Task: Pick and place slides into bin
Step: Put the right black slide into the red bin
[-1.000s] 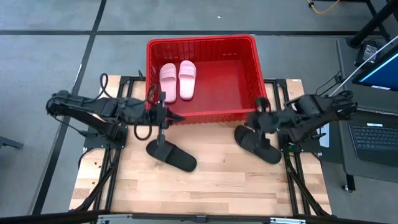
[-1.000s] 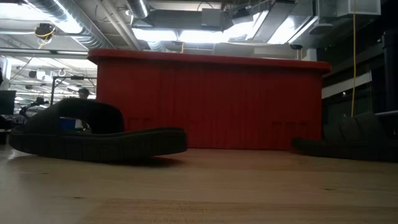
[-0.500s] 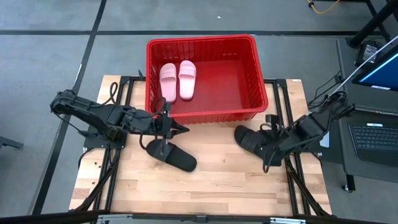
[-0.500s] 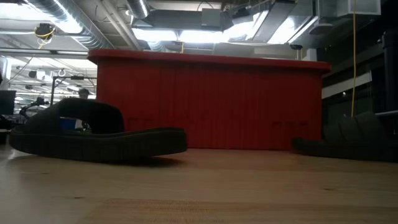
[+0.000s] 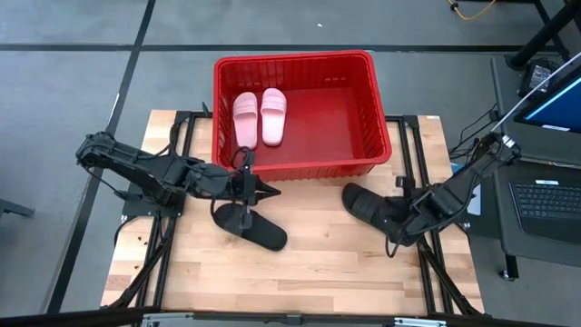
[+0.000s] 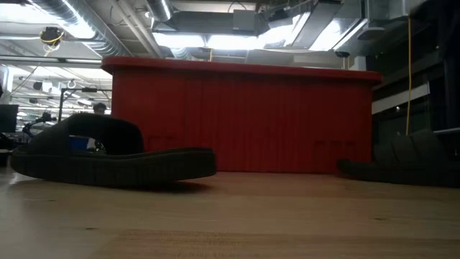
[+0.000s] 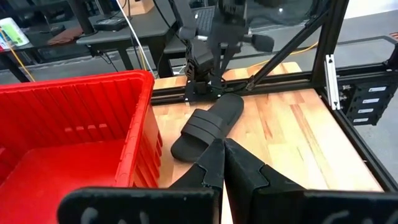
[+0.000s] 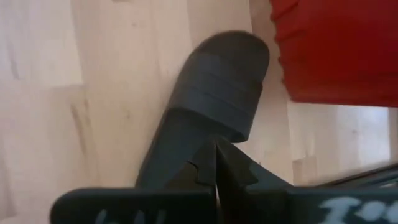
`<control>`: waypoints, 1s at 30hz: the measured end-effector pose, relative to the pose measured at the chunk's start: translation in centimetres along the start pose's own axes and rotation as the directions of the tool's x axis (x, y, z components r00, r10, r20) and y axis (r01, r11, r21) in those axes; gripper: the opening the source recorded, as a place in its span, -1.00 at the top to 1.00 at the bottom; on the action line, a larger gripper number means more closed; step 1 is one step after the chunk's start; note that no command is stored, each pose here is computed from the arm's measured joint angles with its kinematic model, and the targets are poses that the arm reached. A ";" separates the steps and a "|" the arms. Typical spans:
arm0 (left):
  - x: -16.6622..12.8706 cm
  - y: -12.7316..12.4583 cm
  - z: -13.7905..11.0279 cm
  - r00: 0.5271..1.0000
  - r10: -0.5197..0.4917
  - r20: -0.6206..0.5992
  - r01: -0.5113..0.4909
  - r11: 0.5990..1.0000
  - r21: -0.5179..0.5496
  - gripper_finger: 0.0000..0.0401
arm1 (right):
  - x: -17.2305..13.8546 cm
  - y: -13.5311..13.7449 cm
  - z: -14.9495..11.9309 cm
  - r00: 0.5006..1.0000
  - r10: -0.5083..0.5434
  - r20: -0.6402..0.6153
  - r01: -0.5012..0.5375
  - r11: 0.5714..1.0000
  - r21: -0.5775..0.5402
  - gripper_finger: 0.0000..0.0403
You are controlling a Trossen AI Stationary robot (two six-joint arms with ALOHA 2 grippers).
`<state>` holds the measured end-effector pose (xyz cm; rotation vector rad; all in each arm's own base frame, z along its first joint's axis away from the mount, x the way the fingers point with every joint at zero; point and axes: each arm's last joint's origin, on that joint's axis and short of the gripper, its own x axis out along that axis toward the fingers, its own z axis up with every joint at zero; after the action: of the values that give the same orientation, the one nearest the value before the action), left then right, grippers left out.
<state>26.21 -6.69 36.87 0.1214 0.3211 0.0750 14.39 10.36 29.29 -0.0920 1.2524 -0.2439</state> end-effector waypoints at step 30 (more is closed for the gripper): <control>0.1 0.4 0.0 1.000 0.015 -0.002 -0.015 0.999 -0.032 0.98 | 7.8 1.1 -2.7 0.992 -0.103 0.074 0.125 0.885 -0.448 0.24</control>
<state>26.29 -6.28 36.88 0.0917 0.3204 0.0949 14.20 9.78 21.01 -0.5732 1.2372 -0.0453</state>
